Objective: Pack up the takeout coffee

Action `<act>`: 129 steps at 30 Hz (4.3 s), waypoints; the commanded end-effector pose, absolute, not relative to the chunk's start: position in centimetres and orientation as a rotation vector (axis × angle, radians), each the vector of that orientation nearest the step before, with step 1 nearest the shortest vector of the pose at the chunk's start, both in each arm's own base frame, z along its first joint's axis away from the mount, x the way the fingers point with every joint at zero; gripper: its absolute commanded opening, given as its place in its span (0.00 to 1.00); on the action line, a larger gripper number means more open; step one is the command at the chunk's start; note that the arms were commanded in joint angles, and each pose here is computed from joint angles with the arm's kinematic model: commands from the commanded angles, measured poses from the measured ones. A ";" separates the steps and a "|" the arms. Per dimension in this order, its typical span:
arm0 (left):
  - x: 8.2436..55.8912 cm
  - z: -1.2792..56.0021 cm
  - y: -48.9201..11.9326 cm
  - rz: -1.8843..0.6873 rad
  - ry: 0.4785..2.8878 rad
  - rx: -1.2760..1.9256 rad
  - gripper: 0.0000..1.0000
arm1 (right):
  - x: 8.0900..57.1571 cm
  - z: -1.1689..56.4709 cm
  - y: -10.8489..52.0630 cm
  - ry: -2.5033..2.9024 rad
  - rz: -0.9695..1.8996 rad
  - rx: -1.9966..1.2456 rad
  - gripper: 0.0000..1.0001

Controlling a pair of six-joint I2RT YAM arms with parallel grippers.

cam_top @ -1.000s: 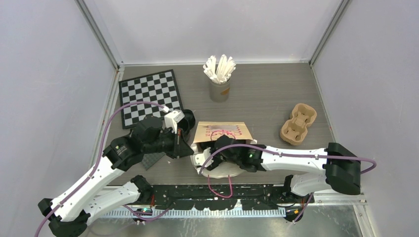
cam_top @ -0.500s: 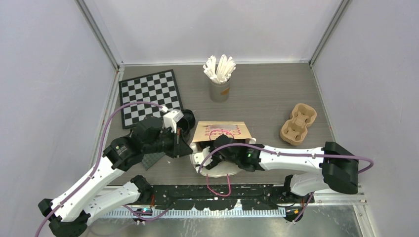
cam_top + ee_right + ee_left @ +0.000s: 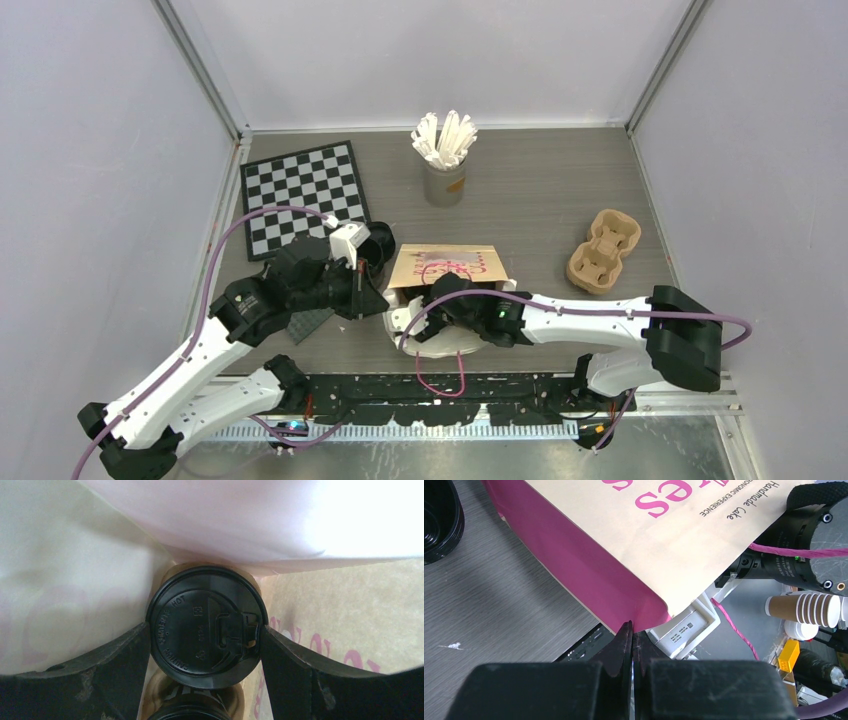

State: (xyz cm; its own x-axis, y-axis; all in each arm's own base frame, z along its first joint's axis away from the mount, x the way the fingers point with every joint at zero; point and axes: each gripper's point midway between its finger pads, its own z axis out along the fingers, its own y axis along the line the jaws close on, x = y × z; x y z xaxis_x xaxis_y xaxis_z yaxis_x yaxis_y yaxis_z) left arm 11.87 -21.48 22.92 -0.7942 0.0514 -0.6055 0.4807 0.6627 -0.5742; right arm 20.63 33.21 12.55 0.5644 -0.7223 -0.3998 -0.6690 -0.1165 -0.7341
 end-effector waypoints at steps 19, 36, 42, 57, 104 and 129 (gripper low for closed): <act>10.5 26.0 -23.3 -1.212 2.211 0.474 0.00 | 21.2 12.7 31.2 1.221 -0.107 -1.841 0.89; 10.7 26.0 -23.4 -1.208 2.213 0.477 0.00 | 20.5 15.0 31.9 1.196 -0.042 -1.833 0.90; 10.7 25.9 -23.4 -1.208 2.214 0.475 0.00 | 20.8 15.8 32.5 1.196 -0.031 -1.795 0.90; 10.7 25.7 -23.4 -1.206 2.217 0.472 0.00 | 20.6 16.5 33.2 1.187 0.007 -1.783 0.90; 10.7 25.6 -23.1 -1.186 2.223 0.472 0.00 | 19.4 17.2 32.8 1.325 0.164 -1.609 0.16; 10.6 25.5 -23.3 -1.205 2.248 0.454 0.00 | 21.0 15.7 36.0 1.344 0.231 -1.425 0.04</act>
